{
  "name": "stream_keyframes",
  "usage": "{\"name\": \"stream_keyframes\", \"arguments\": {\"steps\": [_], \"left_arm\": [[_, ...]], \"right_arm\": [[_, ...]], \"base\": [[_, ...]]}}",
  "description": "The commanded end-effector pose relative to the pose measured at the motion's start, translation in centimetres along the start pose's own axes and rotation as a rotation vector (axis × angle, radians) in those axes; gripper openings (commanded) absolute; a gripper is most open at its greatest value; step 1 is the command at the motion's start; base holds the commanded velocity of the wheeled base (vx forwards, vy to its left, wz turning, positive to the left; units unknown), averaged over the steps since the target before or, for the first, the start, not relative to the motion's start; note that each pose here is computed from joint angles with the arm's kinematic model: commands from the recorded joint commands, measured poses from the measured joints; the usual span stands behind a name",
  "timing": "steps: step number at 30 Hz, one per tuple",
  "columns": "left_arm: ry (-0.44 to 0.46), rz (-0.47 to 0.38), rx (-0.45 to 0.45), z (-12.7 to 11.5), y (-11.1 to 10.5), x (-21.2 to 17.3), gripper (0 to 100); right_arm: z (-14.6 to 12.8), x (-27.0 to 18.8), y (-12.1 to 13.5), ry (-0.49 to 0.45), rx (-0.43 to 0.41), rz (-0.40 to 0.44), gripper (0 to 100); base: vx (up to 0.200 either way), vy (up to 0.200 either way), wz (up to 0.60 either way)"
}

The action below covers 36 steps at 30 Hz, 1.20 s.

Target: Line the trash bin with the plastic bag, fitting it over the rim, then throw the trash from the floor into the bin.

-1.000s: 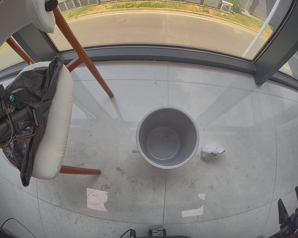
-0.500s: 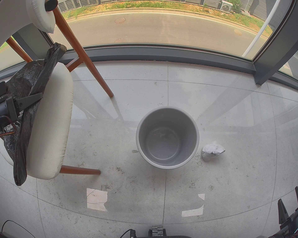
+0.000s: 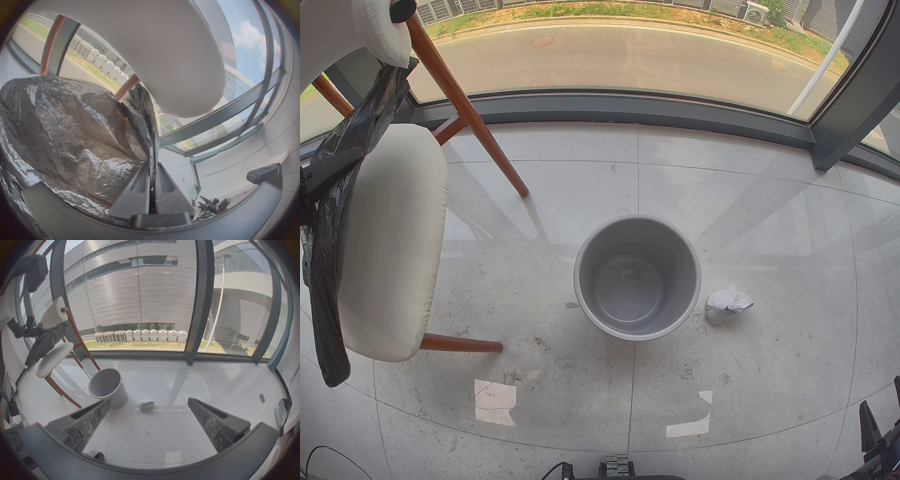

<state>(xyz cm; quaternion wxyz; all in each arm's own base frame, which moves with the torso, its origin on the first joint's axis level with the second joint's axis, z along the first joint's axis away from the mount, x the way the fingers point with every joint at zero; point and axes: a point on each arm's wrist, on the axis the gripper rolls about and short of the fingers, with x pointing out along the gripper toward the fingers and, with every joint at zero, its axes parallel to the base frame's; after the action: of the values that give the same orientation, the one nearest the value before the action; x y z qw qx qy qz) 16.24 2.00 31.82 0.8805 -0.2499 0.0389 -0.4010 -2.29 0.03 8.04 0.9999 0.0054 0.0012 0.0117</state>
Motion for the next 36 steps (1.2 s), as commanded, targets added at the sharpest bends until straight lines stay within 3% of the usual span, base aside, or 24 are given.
{"name": "stream_keyframes", "arguments": {"steps": [1,6,11,21,25,30,36], "left_arm": [[0.032,-0.159,0.016,-1.8,-3.7,-0.2,0],[0.073,-0.218,0.001,-2.9,-4.3,-0.1,0],[0.185,-0.336,0.008,-2.9,-4.3,0.2,0],[0.241,-0.357,-0.034,-3.1,-2.4,1.5,0],[0.252,-0.394,-0.023,-3.2,-2.5,2.1,0],[0.276,-0.524,0.003,-3.9,-3.5,4.1,0],[0.325,-0.592,-0.034,-4.8,-3.5,6.2,0]], "right_arm": [[-0.5,0.1,0.0,0.007,0.000,0.001,100],[-0.5,0.1,0.0,0.008,0.000,0.001,100],[-0.5,0.1,0.0,0.007,0.000,0.001,100],[-0.5,0.1,0.0,0.007,0.000,0.001,100],[-0.5,0.1,0.0,0.008,0.000,0.001,100],[-0.5,0.1,0.0,0.007,0.000,0.001,100],[-0.5,0.1,0.0,0.007,0.000,0.001,100]], "base": [[0.000,0.000,0.00],[0.000,0.000,0.00],[0.000,0.000,0.00],[0.000,0.000,0.00],[0.000,-0.200,0.00],[0.000,-0.200,0.00],[0.000,-0.200,0.00]]}}
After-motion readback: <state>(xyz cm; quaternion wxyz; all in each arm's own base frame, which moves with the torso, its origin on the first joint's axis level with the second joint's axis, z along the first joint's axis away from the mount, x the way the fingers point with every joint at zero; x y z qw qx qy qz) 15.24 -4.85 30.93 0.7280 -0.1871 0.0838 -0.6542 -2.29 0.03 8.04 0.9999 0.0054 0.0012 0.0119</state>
